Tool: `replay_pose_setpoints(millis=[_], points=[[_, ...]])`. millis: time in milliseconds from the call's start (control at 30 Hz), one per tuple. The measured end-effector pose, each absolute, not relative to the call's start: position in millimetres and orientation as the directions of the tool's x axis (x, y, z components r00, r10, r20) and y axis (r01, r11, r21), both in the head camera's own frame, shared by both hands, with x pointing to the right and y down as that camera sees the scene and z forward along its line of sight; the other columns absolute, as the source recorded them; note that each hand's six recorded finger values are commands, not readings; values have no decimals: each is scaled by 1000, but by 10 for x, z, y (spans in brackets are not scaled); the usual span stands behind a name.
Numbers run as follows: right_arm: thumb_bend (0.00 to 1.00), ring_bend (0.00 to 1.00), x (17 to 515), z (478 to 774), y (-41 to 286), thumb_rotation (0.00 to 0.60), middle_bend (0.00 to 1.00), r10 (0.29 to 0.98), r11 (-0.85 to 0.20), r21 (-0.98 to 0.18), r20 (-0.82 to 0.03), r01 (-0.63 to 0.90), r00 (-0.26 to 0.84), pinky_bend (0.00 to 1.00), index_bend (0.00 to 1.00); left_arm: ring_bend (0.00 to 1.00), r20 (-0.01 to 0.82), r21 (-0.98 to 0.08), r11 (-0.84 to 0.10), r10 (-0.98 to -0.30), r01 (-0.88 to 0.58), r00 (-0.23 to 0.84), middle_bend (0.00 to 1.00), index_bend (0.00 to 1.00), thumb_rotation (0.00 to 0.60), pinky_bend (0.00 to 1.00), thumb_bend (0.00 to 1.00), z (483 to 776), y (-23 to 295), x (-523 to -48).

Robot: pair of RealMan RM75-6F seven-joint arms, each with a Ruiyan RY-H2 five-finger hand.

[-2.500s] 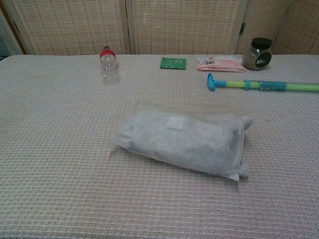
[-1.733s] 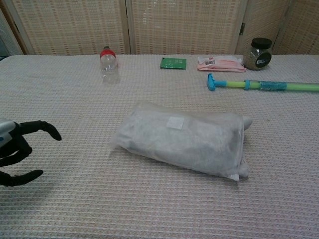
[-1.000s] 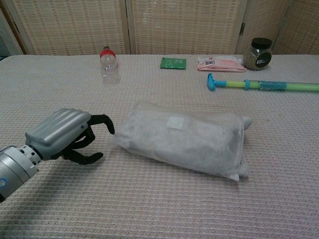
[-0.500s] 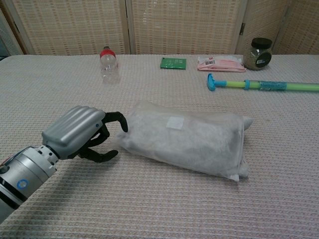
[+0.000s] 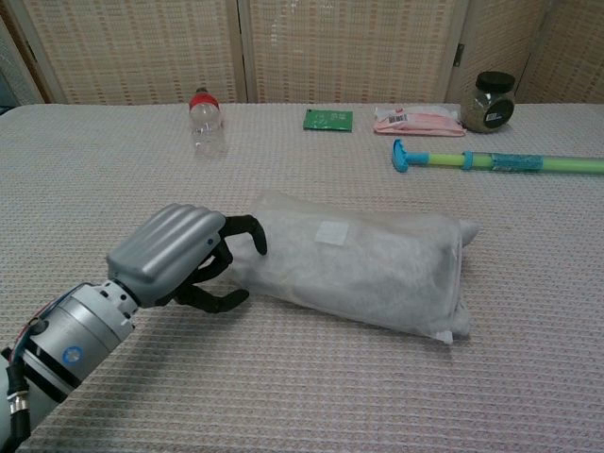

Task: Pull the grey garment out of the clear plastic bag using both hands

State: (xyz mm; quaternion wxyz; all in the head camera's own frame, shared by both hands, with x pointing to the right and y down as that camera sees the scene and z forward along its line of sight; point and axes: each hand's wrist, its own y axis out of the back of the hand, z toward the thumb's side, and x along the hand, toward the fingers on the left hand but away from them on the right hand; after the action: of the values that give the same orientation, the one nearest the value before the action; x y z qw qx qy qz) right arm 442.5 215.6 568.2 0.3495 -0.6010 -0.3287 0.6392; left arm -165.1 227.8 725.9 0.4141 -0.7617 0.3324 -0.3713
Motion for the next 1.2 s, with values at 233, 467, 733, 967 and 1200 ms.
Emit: replay_pose_setpoints(millis=[233, 467, 733, 967, 1200], points=[[74, 0, 4434, 5679, 2148, 600, 0, 842, -540, -840, -539, -51, -36, 0, 0, 1000, 270, -887, -416, -821, -203, 504, 1000, 532, 600, 1000, 375, 7306, 2233, -1584], [74, 0, 4428, 5693, 2149, 600, 0, 839, -544, -837, -542, -56, -35, 0, 0, 1000, 253, -896, -398, -823, -199, 508, 1000, 664, 600, 1000, 511, 7353, 2201, -1569], [74, 0, 4393, 5731, 2154, 600, 0, 837, -547, -835, -547, -62, -26, 0, 0, 1000, 221, -900, -380, -820, -213, 527, 1000, 708, 600, 1000, 551, 7308, 2231, -1551], [108, 0, 4163, 5961, 2166, 600, 0, 838, -540, -841, -542, -45, 71, 0, 195, 1000, 210, -899, -382, -806, -216, 554, 1000, 720, 600, 1000, 558, 7232, 2313, -1529], [210, 0, 3773, 6354, 2074, 600, 21, 823, -545, -838, -529, 23, 208, 0, 420, 1000, 211, -902, -382, -798, -202, 565, 1000, 722, 600, 1000, 557, 7178, 2355, -1546]])
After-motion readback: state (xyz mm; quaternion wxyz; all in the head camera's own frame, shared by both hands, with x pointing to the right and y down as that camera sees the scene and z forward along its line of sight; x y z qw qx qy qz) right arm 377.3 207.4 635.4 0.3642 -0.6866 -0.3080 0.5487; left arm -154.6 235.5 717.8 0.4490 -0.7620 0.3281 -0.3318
